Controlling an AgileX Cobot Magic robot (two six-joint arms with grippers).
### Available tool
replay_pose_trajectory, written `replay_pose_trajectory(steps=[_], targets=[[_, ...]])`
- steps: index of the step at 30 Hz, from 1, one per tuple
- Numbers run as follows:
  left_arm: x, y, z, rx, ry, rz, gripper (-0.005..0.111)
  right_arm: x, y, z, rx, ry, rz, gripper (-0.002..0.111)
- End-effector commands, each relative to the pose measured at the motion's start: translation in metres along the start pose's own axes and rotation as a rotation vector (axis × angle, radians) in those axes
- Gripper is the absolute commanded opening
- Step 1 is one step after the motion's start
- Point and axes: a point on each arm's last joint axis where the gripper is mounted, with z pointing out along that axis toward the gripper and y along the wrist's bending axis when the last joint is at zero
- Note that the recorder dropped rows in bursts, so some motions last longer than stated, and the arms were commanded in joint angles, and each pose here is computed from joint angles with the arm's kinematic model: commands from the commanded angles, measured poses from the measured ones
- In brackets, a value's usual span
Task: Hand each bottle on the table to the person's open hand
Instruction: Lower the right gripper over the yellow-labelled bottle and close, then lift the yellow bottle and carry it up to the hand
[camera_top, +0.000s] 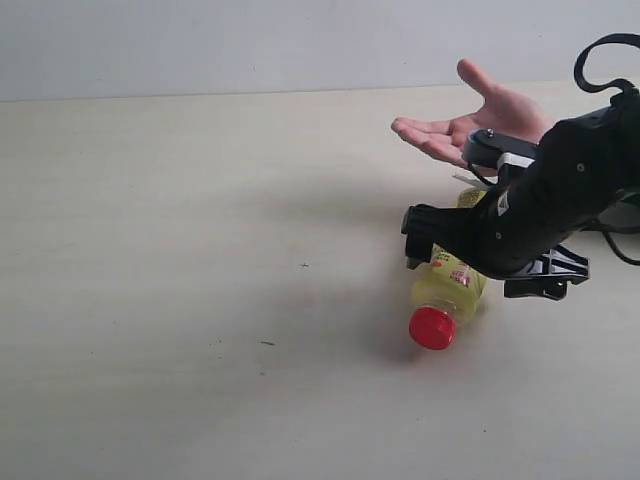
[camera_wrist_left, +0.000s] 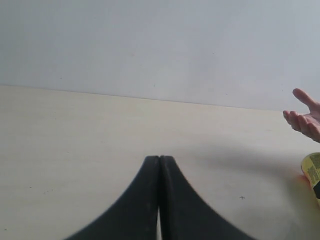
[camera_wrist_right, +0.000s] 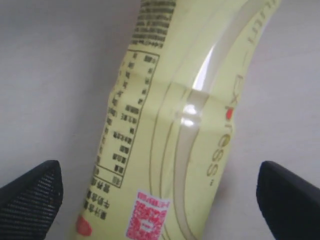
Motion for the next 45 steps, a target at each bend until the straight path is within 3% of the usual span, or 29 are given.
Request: replay_pose_trajectory(steps=[1, 5, 12, 21, 24, 36, 45], targets=[[-0.001, 0.000, 0.000, 0.001, -0.012, 0.003, 0.000, -0.001, 0.001, 0.004, -0.002, -0.003, -0.013, 0.100], [-0.001, 0.000, 0.000, 0.001, -0.012, 0.003, 0.000, -0.001, 0.001, 0.004, 0.000, -0.001, -0.013, 0.095], [-0.001, 0.000, 0.000, 0.001, -0.012, 0.003, 0.000, 0.001, 0.000, 0.004, 0.012, 0.014, -0.019, 0.054], [-0.001, 0.000, 0.000, 0.001, -0.012, 0.003, 0.000, 0.007, -0.010, 0.003, 0.120, 0.089, -0.124, 0.010], [-0.001, 0.000, 0.000, 0.001, -0.012, 0.003, 0.000, 0.006, -0.011, 0.003, 0.124, 0.086, -0.143, 0.000], [-0.001, 0.000, 0.000, 0.001, -0.012, 0.003, 0.000, 0.021, -0.018, -0.004, 0.129, 0.203, -0.317, 0.000], [-0.001, 0.000, 0.000, 0.001, -0.012, 0.003, 0.000, 0.023, -0.016, -0.059, 0.043, 0.122, -0.380, 0.000]])
